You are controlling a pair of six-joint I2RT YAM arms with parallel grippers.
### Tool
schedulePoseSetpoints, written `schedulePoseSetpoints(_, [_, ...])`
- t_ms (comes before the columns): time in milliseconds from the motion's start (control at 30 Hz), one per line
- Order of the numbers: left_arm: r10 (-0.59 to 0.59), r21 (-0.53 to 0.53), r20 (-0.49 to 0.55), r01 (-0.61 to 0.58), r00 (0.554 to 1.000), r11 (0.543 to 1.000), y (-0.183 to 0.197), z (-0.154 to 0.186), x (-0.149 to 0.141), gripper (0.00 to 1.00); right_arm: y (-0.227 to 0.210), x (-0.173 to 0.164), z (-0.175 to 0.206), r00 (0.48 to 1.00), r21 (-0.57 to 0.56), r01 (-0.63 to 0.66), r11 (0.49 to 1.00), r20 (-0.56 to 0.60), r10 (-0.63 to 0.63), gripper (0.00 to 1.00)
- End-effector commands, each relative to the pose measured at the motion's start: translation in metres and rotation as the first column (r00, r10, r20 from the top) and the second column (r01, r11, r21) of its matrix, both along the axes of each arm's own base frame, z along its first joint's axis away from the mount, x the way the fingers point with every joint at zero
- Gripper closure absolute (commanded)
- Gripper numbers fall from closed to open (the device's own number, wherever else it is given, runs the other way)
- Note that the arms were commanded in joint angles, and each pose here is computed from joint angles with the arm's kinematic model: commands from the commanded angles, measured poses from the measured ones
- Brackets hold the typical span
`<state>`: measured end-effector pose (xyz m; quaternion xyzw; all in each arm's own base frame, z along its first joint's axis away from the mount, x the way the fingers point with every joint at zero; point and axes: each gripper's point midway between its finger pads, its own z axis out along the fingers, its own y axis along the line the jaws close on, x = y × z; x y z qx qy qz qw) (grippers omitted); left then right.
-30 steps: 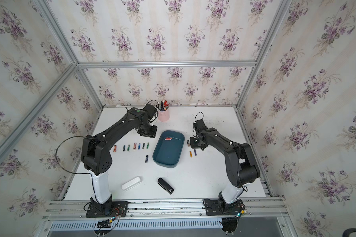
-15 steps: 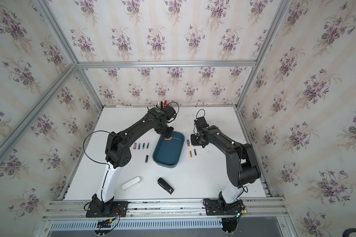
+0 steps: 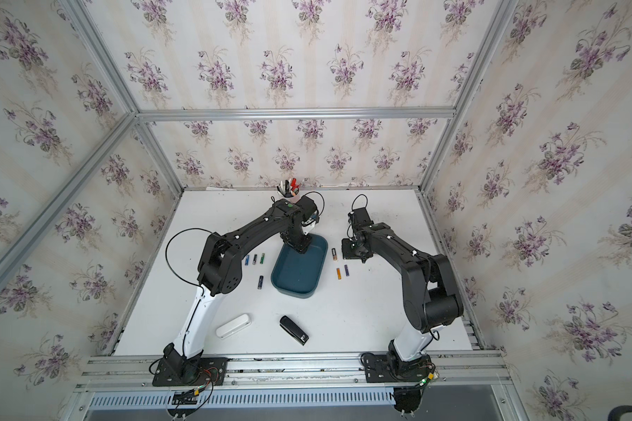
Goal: Take the batteries out of the storage box
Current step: Place the battery at the center of the board, then pick up the battery from the storage box.
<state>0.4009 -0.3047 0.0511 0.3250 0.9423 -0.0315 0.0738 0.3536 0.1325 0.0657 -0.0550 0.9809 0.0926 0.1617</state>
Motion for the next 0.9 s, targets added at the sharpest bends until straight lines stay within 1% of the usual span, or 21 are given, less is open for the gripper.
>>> schedulePoseSetpoints(0, [-0.051,-0.015,0.046,0.051,0.998,0.999,-0.005,-0.002,0.008,0.52,-0.003,-0.002,0.0,1.0,-0.021,-0.005,1.0,-0.009,0.005,0.69])
schedulePoseSetpoints(167, [-0.076,-0.005,0.077,0.077,0.994,0.997,-0.006,-0.006,0.015,0.52,-0.006,-0.002,0.001,1.0,-0.032,-0.003,0.999,-0.01,0.003,0.69])
schedulePoseSetpoints(467, [-0.104,0.048,0.083,0.1,0.991,0.994,0.0,-0.019,0.02,0.52,-0.008,-0.004,0.0,1.0,-0.038,0.001,0.999,-0.02,-0.001,0.69])
schedulePoseSetpoints(767, [-0.124,0.072,0.078,0.118,0.989,0.99,0.004,-0.027,0.018,0.51,-0.007,-0.002,0.004,1.0,-0.033,0.001,0.999,-0.017,-0.001,0.69])
schedulePoseSetpoints(867, [-0.136,0.086,0.06,0.13,0.989,0.988,0.006,-0.032,0.016,0.51,-0.008,-0.002,0.003,1.0,-0.038,0.0,0.999,-0.017,-0.001,0.69])
